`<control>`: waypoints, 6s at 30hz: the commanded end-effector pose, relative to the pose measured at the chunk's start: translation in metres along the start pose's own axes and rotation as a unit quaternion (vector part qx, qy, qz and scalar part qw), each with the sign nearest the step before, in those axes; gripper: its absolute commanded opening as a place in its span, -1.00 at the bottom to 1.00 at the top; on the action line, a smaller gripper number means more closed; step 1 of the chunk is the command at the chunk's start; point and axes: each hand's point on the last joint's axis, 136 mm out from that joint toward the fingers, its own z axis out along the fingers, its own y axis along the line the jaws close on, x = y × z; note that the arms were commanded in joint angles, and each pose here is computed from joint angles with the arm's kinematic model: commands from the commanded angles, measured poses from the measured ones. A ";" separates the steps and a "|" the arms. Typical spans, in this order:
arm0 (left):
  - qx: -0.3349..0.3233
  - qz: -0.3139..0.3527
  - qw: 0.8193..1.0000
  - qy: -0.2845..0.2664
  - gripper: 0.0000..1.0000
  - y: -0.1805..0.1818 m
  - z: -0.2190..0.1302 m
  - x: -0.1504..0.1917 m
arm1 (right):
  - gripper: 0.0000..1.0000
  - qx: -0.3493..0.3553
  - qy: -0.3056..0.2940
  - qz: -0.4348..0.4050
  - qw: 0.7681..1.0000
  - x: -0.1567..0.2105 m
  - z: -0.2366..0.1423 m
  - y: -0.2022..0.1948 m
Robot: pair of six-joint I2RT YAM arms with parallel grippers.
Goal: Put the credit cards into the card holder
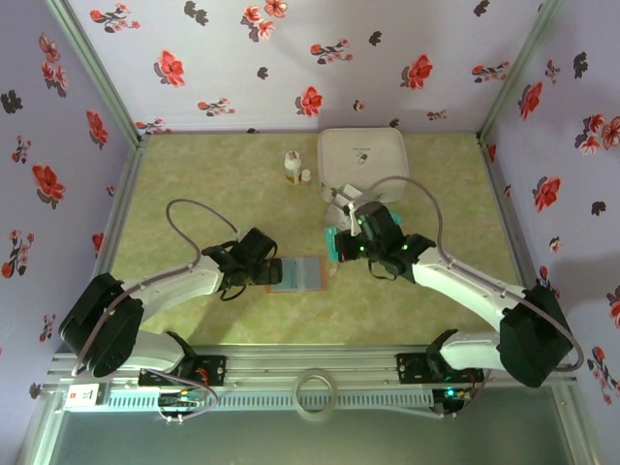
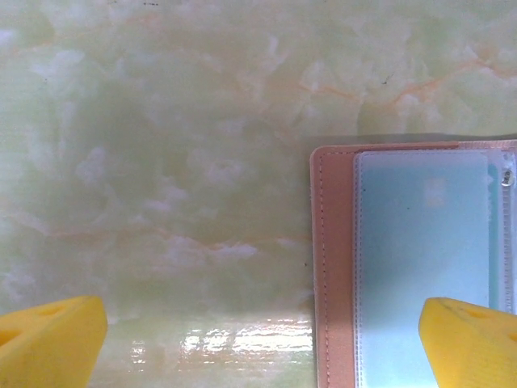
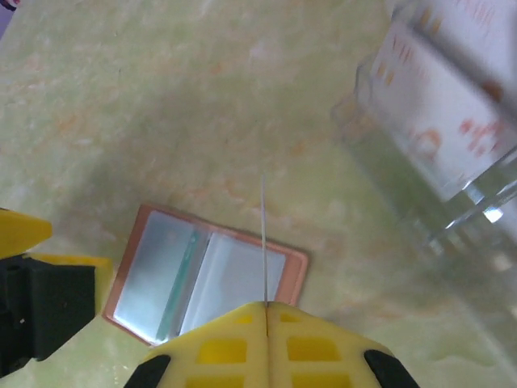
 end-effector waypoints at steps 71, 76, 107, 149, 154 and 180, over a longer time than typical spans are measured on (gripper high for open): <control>-0.059 0.019 0.997 0.046 0.99 0.023 0.022 0.034 | -1.00 -0.201 -0.017 0.221 0.954 0.072 0.089 0.022; -0.058 0.019 0.997 0.045 0.99 0.022 0.022 0.034 | -1.00 -0.206 -0.004 0.219 0.954 0.079 0.090 0.024; -0.054 0.018 0.998 0.041 0.99 0.021 0.021 0.032 | -1.00 -0.193 0.070 0.209 0.956 0.110 0.104 0.024; -0.085 -0.028 0.995 0.041 0.99 0.054 0.002 0.011 | -0.70 0.015 0.163 0.034 0.986 0.069 0.081 0.024; -0.104 -0.017 0.993 0.057 0.99 0.057 0.010 0.015 | -0.94 0.045 0.181 -0.002 0.982 0.077 0.089 0.027; -0.096 -0.003 0.992 0.085 0.99 0.045 0.031 0.019 | -0.98 0.047 0.208 -0.033 0.977 0.085 0.114 0.048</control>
